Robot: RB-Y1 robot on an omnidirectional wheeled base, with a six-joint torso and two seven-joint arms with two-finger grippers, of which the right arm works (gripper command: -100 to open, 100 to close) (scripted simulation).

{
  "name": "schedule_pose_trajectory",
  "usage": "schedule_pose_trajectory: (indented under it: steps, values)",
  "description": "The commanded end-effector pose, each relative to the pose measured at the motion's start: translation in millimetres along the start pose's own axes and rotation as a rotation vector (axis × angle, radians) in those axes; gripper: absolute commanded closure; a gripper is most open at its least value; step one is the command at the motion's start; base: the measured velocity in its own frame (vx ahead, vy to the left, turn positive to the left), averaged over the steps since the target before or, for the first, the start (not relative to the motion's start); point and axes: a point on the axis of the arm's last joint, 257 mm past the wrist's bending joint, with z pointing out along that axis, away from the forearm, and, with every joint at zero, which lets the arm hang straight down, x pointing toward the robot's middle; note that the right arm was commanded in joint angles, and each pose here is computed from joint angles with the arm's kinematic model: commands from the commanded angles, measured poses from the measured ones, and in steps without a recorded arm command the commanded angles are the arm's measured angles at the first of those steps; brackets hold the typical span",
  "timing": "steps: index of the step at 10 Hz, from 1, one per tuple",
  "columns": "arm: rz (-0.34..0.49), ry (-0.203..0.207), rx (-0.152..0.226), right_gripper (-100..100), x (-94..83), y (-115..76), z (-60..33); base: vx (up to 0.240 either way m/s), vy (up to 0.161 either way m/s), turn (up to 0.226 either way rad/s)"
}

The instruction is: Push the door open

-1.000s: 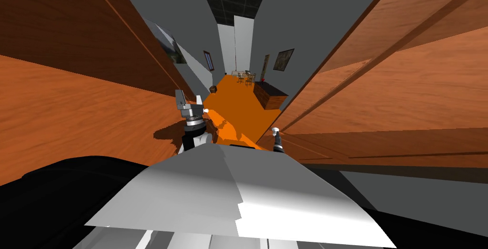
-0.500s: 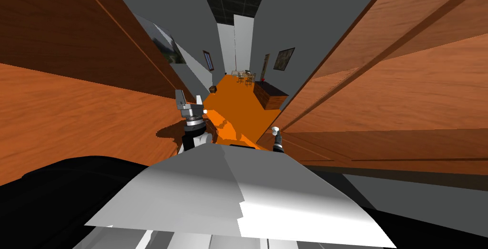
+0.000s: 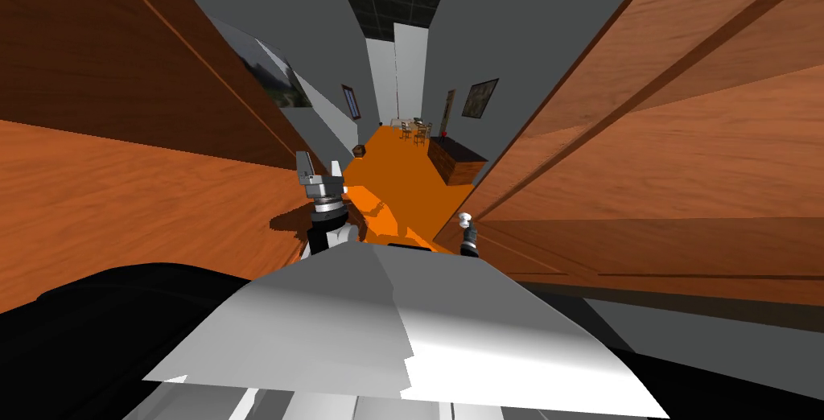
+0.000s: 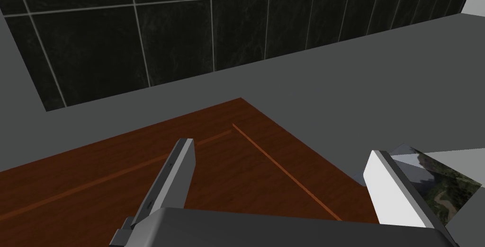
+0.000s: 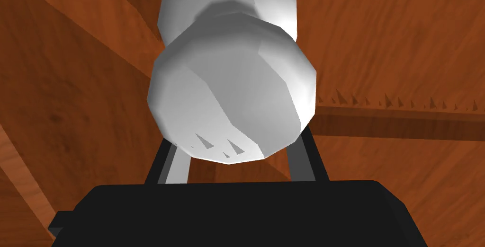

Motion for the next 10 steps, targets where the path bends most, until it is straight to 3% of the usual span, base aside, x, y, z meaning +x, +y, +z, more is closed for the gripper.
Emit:
schedule_pose_trajectory:
  steps: [1,5,8,10]
  values:
    - [0.039,-0.006,-0.02,100,-0.1,7.5,6.4,0.034,-0.01,0.002]
    - [0.213,-0.042,-0.019,100,-2.0,6.8,12.9,0.049,-0.014,0.002]
    - [0.28,-0.054,-0.019,100,-2.5,6.4,15.0,0.039,-0.01,0.0]
    - [0.386,-0.078,-0.021,100,-3.6,5.5,19.0,0.052,-0.008,0.0]
